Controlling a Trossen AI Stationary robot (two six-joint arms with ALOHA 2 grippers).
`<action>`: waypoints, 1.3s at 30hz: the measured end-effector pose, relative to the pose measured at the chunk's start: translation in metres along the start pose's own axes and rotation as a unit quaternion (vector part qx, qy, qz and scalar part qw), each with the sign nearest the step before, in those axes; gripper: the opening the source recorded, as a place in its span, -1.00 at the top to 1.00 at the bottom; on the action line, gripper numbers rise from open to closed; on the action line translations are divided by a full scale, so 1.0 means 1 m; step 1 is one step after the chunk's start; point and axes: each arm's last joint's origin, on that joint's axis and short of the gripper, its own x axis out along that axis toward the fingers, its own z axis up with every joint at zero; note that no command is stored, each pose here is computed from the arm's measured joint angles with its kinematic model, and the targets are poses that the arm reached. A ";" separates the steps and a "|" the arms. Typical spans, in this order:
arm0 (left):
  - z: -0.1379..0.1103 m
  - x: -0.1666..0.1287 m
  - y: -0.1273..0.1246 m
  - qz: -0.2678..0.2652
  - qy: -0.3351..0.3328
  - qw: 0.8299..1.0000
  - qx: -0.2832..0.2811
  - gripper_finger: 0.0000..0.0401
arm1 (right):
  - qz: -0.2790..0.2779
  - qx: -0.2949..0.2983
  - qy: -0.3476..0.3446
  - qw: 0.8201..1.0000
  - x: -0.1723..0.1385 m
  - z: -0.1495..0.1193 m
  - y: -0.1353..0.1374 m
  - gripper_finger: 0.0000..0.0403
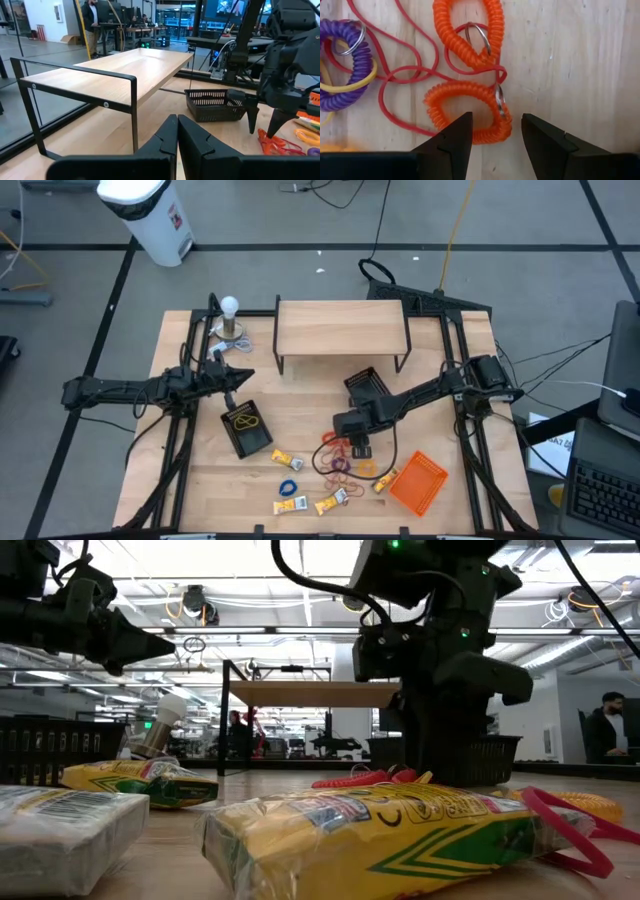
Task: Pick & Place Office Desk Supplies
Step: Put the orange spring keychain into the right black bin
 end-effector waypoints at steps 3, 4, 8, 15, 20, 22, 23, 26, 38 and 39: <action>0.000 0.000 0.000 0.001 -0.001 1.000 0.000 0.95 | 0.002 0.000 -0.006 1.000 0.002 -0.001 0.000 0.21; 0.000 0.000 0.000 0.001 -0.001 1.000 0.000 0.95 | 0.002 0.000 -0.006 1.000 0.002 -0.001 0.000 0.21; 0.000 0.000 0.000 0.001 -0.001 1.000 0.001 0.95 | 0.003 -0.001 -0.006 1.000 0.001 -0.001 0.000 0.31; 0.000 0.000 0.000 0.001 -0.001 1.000 -0.002 0.95 | 0.005 -0.002 -0.011 1.000 0.000 -0.001 0.000 0.75; 0.000 0.000 0.000 0.001 -0.001 1.000 -0.002 0.95 | 0.004 -0.003 -0.012 1.000 -0.002 -0.001 0.000 0.91; 0.000 0.000 0.000 0.001 -0.001 1.000 -0.002 0.95 | 0.004 -0.001 -0.017 1.000 -0.008 -0.001 -0.001 0.84; 0.000 0.000 0.000 0.001 -0.001 1.000 -0.002 0.95 | 0.003 0.005 -0.019 1.000 -0.012 -0.001 -0.001 0.80; 0.000 0.000 0.000 0.001 -0.001 1.000 -0.002 0.95 | 0.006 0.017 -0.037 0.999 -0.026 0.000 -0.002 0.75; 0.001 0.000 0.000 0.002 -0.003 1.000 0.006 0.95 | 0.032 -0.019 -0.222 0.974 -0.132 -0.009 -0.011 0.93; 0.001 0.000 0.000 0.002 -0.004 1.000 0.006 0.95 | 0.034 -0.017 -0.251 0.967 -0.142 -0.012 -0.014 0.93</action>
